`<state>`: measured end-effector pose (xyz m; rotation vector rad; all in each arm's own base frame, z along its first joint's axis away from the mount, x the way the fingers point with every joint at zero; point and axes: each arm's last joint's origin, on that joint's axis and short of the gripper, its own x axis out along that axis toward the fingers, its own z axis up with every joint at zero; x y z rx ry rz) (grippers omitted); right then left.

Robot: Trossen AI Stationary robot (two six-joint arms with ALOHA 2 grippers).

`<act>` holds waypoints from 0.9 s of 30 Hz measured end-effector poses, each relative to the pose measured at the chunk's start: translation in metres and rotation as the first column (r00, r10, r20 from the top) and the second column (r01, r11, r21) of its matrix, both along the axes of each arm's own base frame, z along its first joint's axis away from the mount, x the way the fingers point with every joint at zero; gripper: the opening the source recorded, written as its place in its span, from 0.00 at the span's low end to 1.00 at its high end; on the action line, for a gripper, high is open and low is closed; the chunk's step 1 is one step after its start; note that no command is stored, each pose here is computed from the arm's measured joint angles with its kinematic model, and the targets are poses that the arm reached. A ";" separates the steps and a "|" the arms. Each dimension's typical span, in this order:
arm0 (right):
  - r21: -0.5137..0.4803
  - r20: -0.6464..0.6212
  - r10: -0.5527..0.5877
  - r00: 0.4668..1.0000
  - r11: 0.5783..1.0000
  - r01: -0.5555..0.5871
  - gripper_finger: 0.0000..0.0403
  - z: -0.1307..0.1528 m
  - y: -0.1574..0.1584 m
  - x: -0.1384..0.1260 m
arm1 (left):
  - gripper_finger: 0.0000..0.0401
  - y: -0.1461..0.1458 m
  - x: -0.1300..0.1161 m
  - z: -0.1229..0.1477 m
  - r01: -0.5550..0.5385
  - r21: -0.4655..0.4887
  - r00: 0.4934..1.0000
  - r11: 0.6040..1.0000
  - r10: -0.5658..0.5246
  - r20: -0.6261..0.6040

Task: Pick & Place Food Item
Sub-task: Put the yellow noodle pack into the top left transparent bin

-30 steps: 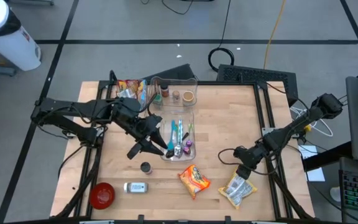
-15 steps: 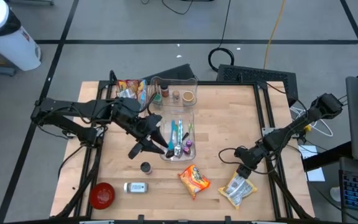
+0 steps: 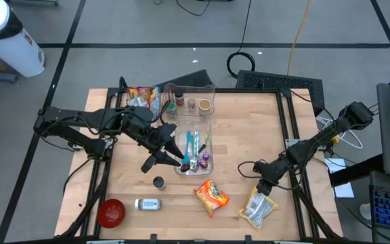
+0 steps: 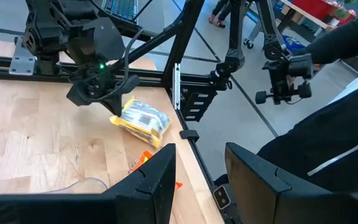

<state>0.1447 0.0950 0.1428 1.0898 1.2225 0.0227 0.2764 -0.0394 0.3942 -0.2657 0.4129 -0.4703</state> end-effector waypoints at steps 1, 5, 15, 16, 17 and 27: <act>0.013 0.023 -0.005 1.000 1.000 0.004 0.01 0.002 0.000 0.002 | 0.36 0.000 0.000 0.000 0.001 0.004 1.000 1.000 -0.001 0.003; 0.024 0.127 -0.046 0.991 0.999 0.043 0.00 0.012 0.001 0.012 | 0.36 0.002 0.001 0.001 -0.030 0.019 0.999 0.999 0.030 0.016; -0.142 0.488 -0.068 0.870 0.977 0.156 0.00 0.076 -0.013 0.053 | 0.36 0.019 0.019 -0.008 -0.173 0.013 0.985 0.985 0.173 -0.003; -0.157 0.517 -0.066 0.854 0.973 0.169 0.00 0.083 -0.016 0.057 | 0.36 0.020 0.024 -0.010 -0.176 0.011 0.984 0.984 0.176 0.006; -0.168 0.541 -0.061 0.839 0.970 0.179 0.00 0.090 -0.019 0.060 | 0.36 0.020 0.028 -0.013 -0.179 0.011 0.984 0.984 0.179 0.003; -0.249 0.674 -0.013 0.738 0.937 0.245 0.00 0.130 -0.040 0.076 | 0.36 0.027 0.070 -0.045 -0.190 0.042 0.982 0.981 0.190 0.009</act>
